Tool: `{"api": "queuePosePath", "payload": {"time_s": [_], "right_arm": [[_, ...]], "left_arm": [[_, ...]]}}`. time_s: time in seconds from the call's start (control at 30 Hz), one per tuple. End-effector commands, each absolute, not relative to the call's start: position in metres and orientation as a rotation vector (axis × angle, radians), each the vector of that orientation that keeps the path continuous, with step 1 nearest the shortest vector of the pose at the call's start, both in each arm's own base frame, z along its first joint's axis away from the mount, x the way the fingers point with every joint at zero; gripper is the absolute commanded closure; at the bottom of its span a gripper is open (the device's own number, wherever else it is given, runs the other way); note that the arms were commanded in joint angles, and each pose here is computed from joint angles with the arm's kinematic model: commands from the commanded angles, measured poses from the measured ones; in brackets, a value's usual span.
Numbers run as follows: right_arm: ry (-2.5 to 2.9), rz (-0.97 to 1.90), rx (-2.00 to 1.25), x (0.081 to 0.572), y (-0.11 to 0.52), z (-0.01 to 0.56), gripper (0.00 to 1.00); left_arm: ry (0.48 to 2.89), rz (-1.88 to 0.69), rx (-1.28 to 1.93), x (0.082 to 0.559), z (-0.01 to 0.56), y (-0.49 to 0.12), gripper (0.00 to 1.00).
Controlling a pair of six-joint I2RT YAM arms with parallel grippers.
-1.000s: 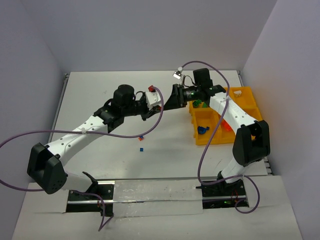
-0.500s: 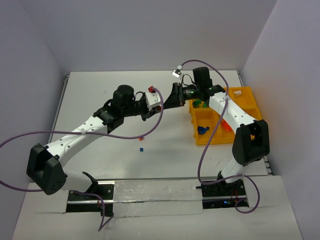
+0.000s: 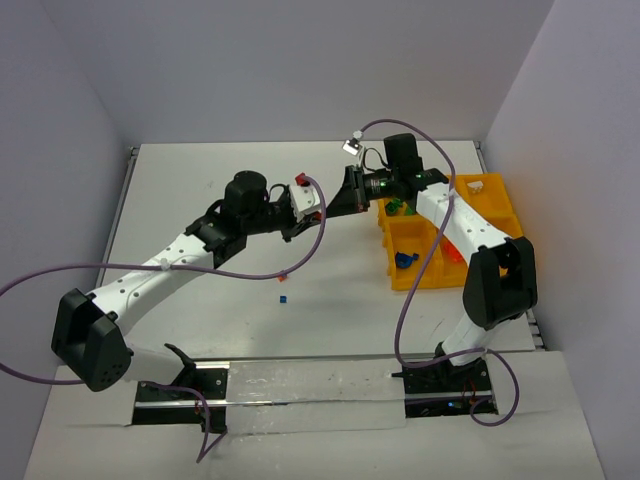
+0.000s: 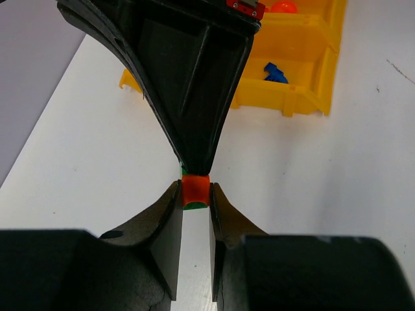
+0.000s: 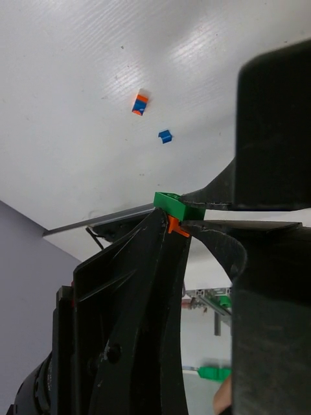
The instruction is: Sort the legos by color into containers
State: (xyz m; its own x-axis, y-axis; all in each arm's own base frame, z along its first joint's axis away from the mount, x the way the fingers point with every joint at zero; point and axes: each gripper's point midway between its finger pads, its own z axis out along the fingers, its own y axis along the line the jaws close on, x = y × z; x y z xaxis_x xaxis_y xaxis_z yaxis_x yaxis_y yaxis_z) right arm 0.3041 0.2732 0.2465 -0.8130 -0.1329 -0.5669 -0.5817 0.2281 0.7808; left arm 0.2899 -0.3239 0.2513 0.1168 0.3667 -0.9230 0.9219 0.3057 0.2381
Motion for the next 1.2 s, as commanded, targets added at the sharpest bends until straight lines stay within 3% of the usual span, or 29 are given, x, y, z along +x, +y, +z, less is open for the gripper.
{"api": "queuePosePath", "payload": {"time_s": [0.0,0.63,0.9,1.17], "right_arm": [[2.081,1.543,-0.704,0.312,0.276,0.260,1.00],[2.191,1.157,-0.573,0.343,0.201,0.234,1.00],[2.221,0.564,-0.284,0.418,0.075,0.225,1.00],[2.298,0.386,-0.252,0.464,0.054,0.188,1.00]], "left_arm": [[1.361,-0.609,1.231,0.289,0.279,-0.326,1.00],[1.384,-0.585,1.217,0.291,0.276,-0.323,1.00],[1.437,-0.589,1.181,0.302,0.269,-0.328,1.00],[1.453,-0.586,1.179,0.311,0.266,-0.334,1.00]]}}
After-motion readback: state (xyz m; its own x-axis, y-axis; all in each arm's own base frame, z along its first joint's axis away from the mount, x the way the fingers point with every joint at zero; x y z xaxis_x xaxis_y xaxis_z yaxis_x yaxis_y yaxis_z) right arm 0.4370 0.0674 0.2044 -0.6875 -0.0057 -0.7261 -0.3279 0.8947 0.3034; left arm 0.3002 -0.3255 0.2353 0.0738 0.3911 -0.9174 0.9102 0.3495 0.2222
